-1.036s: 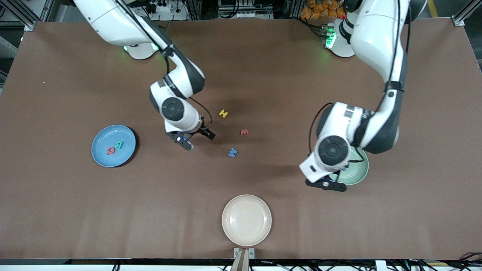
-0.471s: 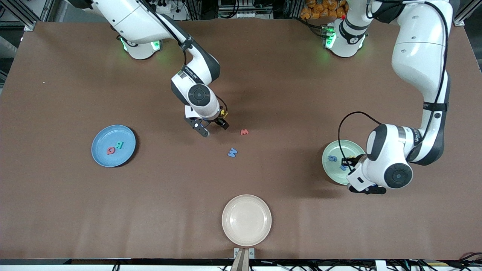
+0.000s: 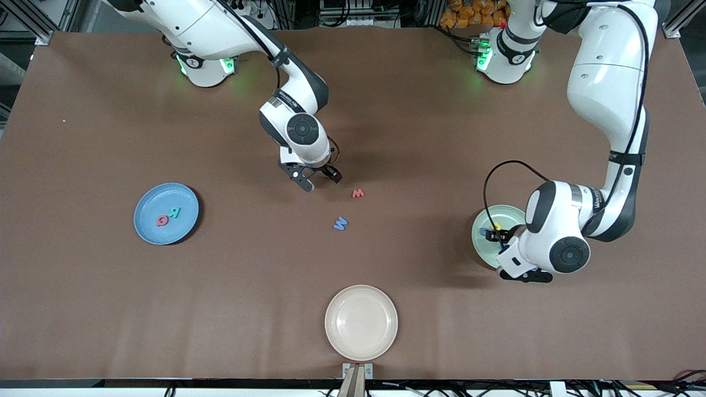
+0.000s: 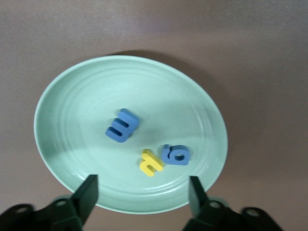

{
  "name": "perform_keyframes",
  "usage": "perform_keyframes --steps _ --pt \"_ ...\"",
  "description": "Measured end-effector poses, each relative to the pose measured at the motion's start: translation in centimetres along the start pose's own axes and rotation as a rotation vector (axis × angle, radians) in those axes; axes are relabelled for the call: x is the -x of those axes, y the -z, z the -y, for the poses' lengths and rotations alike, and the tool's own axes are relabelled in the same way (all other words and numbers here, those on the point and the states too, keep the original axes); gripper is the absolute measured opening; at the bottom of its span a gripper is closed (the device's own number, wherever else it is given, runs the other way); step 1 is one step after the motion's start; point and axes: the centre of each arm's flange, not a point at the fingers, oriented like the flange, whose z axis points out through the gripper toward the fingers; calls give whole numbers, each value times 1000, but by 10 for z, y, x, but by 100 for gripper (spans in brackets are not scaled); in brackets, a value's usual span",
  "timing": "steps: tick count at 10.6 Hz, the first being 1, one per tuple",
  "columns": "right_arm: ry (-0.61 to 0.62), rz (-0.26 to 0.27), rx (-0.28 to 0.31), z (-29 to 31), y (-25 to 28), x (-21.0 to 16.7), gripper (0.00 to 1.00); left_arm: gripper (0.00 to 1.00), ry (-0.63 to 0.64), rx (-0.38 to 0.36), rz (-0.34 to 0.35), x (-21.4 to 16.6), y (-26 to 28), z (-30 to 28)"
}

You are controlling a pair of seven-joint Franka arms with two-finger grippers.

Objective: Sort uppercase to blue plate, lowercase to green plate
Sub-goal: 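Release the yellow d while the right gripper grasps the yellow H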

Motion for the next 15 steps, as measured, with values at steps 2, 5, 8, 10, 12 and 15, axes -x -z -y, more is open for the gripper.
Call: perform_keyframes --steps 2,5,8,10,12,15 --pt "2 0 -8 -4 -7 1 100 100 17 -9 -25 7 15 -37" --pt "12 0 4 -6 -16 5 95 100 16 -17 -81 30 49 -102" --pt "26 -2 -26 -10 -29 10 89 100 84 5 -105 62 64 -176" --pt "23 -2 -39 -12 -31 11 88 100 144 69 -153 81 50 -224" --pt "23 -1 -40 -12 -31 12 86 100 187 114 -186 101 23 -266" --pt "28 0 -38 -12 -31 15 81 100 216 82 -239 133 -1 -320"
